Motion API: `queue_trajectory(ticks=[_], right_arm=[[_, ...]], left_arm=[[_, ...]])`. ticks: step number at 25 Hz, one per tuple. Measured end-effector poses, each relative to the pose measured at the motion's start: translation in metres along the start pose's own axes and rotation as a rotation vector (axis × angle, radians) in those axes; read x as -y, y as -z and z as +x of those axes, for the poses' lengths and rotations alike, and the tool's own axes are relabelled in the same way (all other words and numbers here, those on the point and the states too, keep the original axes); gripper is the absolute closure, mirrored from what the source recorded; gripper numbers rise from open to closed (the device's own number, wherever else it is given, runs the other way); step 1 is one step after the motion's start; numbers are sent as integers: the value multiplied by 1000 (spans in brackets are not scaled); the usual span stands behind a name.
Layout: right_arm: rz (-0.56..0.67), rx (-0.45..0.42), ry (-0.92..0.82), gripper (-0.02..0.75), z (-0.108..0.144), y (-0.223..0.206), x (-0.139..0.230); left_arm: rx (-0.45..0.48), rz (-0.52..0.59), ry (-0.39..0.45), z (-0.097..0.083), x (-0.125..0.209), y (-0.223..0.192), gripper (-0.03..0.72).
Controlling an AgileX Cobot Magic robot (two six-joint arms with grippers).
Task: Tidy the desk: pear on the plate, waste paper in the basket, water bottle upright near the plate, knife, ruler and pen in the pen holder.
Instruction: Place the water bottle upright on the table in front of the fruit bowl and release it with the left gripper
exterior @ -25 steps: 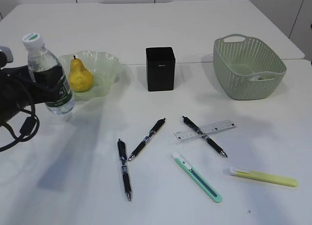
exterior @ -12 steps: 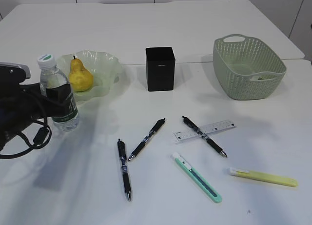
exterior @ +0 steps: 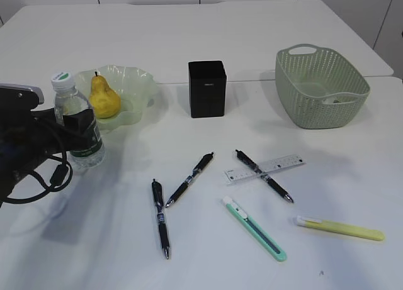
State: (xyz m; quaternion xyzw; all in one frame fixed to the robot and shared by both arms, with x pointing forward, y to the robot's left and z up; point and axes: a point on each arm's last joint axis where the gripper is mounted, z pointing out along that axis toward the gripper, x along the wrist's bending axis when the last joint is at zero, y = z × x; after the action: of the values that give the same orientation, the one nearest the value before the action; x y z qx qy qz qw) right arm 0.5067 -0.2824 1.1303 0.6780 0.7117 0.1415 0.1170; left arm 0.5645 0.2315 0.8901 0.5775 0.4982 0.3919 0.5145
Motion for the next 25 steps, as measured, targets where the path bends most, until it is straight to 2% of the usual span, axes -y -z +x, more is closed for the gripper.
queue_trajectory(ticks=[15,25], right_arm=[[0,2,1,365,0,0,0],[0,4,1,365,0,0,0]], left_arm=[[0,-2,0,0,0,0,323],[5,2,11,0,0,0,209]])
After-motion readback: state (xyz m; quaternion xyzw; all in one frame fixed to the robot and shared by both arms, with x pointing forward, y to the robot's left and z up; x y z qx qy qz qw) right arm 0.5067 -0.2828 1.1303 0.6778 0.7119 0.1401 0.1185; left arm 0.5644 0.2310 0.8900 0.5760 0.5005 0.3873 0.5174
